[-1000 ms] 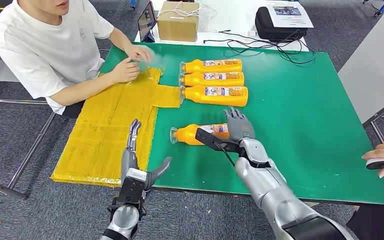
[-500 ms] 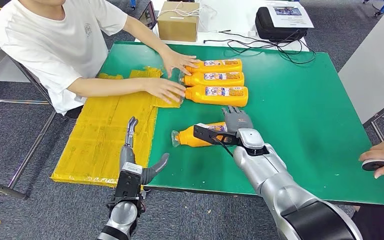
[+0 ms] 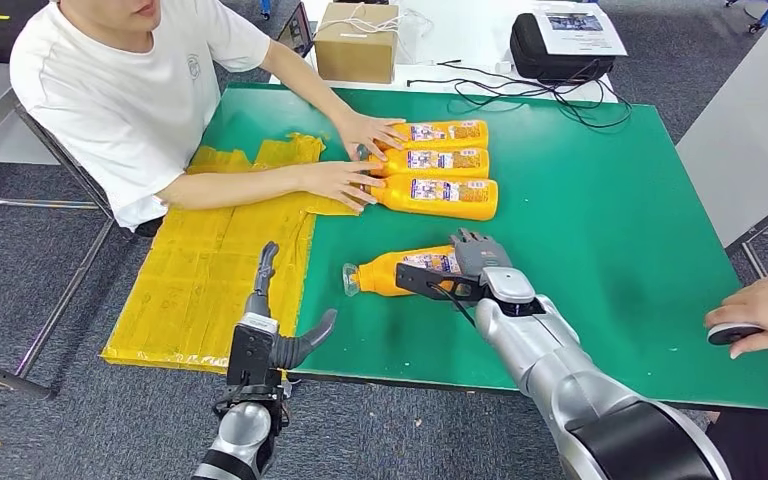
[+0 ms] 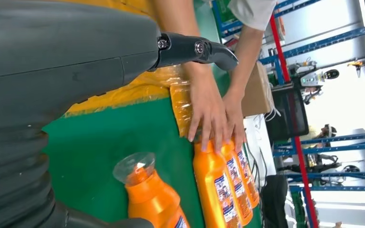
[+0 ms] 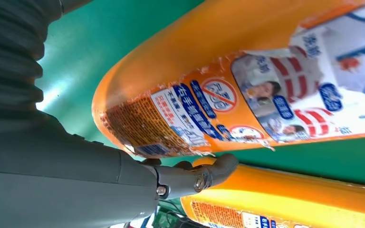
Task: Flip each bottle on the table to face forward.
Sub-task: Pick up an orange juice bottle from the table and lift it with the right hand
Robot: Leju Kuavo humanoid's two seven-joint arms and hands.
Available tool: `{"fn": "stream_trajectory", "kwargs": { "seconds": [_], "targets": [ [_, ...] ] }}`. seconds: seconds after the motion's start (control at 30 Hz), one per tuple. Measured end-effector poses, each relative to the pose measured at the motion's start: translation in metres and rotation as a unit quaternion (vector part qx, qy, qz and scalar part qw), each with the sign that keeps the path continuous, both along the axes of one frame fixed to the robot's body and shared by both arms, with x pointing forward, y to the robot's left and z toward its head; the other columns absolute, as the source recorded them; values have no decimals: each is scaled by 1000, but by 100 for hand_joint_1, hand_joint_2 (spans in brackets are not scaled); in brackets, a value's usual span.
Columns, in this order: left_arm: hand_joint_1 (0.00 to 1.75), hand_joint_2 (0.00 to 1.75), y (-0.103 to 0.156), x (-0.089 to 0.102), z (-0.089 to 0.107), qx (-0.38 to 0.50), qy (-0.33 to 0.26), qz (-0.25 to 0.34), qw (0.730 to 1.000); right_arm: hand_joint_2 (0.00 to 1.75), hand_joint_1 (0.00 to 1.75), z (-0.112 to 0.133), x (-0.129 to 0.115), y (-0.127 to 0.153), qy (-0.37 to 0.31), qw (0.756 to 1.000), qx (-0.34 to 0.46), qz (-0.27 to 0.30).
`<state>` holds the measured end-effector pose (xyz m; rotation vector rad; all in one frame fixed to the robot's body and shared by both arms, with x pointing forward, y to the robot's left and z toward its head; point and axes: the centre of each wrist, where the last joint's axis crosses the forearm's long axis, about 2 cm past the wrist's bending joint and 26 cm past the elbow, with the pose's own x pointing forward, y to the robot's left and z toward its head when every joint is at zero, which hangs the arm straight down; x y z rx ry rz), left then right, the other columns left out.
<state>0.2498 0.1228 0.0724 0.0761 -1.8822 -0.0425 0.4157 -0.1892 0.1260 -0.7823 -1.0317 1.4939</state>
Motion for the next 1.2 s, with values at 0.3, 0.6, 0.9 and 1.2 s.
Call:
{"fn": "stream_trajectory", "kwargs": {
  "seconds": [0.3, 0.6, 0.9, 1.2],
  "targets": [
    [0, 175, -2, 1, -3, -6, 5, -3, 1000, 175, 175, -5, -2, -6, -4, 1000, 5, 15],
    [0, 175, -3, 3, -8, -4, 7, -2, 1000, 175, 175, -14, -5, -20, -10, 1000, 7, 27],
    [0, 175, -3, 1, -13, -7, 12, 3, 1000, 175, 175, -21, -8, -30, -17, 999, 16, 39],
    [0, 175, 0, 2, -14, -14, 13, 11, 1000, 175, 175, -30, -15, -34, -18, 997, 44, 53]
  ]
}}
